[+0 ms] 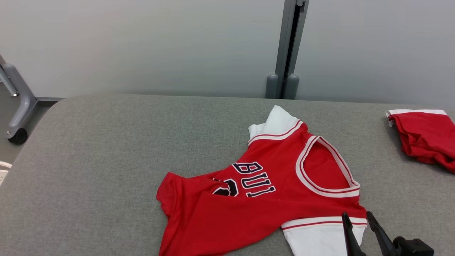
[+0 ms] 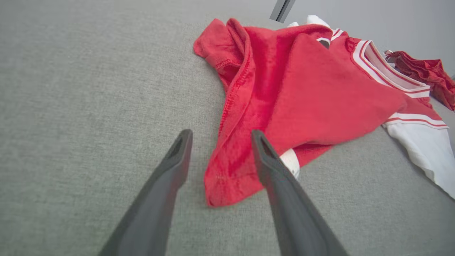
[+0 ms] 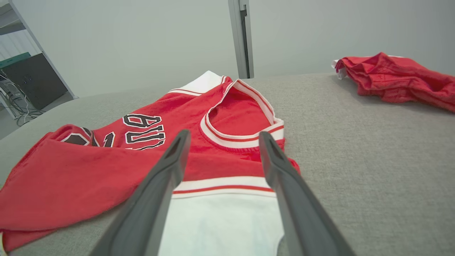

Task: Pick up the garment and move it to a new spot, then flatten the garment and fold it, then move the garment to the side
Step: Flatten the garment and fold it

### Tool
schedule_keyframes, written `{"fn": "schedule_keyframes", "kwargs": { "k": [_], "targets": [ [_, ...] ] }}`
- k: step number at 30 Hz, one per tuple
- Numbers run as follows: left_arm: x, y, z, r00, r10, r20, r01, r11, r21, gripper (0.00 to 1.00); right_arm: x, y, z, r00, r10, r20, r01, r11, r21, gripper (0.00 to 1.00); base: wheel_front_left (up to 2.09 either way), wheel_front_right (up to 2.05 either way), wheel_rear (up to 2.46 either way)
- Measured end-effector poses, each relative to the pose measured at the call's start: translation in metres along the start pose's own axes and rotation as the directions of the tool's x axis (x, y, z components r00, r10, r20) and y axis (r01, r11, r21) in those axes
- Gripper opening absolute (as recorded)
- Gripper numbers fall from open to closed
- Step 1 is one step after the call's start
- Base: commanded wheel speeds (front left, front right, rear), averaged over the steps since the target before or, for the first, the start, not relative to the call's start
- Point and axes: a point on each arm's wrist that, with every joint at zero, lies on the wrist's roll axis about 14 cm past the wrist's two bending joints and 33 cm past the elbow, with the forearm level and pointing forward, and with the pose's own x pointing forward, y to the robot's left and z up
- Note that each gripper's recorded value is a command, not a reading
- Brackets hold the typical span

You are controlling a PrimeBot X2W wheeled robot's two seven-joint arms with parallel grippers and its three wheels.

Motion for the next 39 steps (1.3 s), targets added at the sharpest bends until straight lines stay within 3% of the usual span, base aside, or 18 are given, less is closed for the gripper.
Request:
{"fn": "schedule_keyframes", "kwargs": {
  "k": [11,17,29,39],
  "targets": [
    [0.011,0.004,0.092,0.953,0.051,0.299,-0.074,0.995,0.066,1.0,-0.002,-0.008,0.009,0.999,-0.026,0.03,0.026,1.0,-0.003,1.0,0.0,0.0,0.0],
    [0.021,0.002,0.121,0.924,0.053,0.378,-0.114,0.983,0.142,1.0,-0.003,-0.019,0.023,0.996,-0.054,0.071,0.057,0.997,-0.046,1.0,0.0,0.0,0.0],
    [0.04,-0.002,0.144,0.911,0.019,0.412,-0.151,0.945,0.291,1.0,-0.019,-0.042,0.051,0.979,-0.127,0.162,0.14,0.988,-0.071,1.0,0.0,0.0,0.0],
    [0.037,0.002,0.137,0.918,0.029,0.396,-0.157,0.943,0.295,1.0,-0.027,-0.044,0.048,0.978,-0.136,0.157,0.148,0.986,-0.074,1.0,0.0,0.0,0.0]
  ]
}}
